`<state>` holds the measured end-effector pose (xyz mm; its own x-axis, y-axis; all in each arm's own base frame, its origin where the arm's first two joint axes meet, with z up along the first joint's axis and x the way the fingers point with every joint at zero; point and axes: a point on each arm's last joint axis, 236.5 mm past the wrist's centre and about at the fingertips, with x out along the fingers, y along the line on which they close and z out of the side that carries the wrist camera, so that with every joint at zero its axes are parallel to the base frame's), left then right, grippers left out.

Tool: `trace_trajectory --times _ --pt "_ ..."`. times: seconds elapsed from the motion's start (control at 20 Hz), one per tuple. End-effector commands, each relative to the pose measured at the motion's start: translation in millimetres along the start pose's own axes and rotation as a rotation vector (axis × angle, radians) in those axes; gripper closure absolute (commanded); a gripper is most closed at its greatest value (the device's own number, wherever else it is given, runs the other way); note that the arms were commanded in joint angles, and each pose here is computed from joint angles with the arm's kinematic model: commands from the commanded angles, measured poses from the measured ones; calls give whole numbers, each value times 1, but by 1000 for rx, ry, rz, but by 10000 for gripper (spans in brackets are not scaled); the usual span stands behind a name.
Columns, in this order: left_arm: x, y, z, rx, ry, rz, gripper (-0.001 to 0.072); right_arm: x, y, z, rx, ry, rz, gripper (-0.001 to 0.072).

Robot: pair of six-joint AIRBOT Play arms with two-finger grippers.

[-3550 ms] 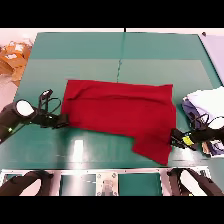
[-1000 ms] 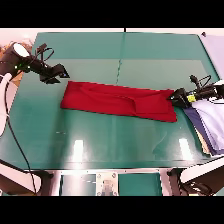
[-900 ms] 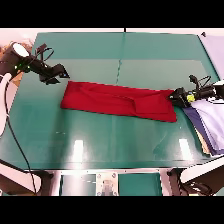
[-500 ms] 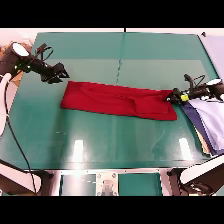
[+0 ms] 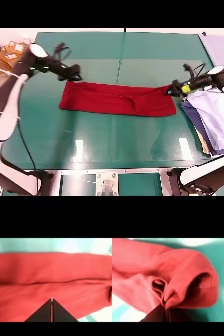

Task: Fold the shirts.

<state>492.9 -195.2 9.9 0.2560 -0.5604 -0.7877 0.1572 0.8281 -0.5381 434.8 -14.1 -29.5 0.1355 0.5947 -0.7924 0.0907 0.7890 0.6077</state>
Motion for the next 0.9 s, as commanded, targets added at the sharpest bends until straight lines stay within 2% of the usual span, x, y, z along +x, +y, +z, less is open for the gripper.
trace_trajectory --times 0.0,0.15,0.4,0.7,0.85 --pt "72 -75 -22 142 -3 -46 681 -58 59 -3 -60 -23 22 699" --pt "141 -140 -51 238 -53 -91 682 -95 118 -12 -120 -61 61 698" --pt "180 -205 -69 219 -156 -192 681 -122 213 -28 -260 -134 190 698" --pt "181 -210 -69 189 -166 -211 681 -109 240 -26 -309 -148 214 698" --pt "180 -201 -83 191 -72 -208 681 -106 232 -24 -304 -143 189 698"
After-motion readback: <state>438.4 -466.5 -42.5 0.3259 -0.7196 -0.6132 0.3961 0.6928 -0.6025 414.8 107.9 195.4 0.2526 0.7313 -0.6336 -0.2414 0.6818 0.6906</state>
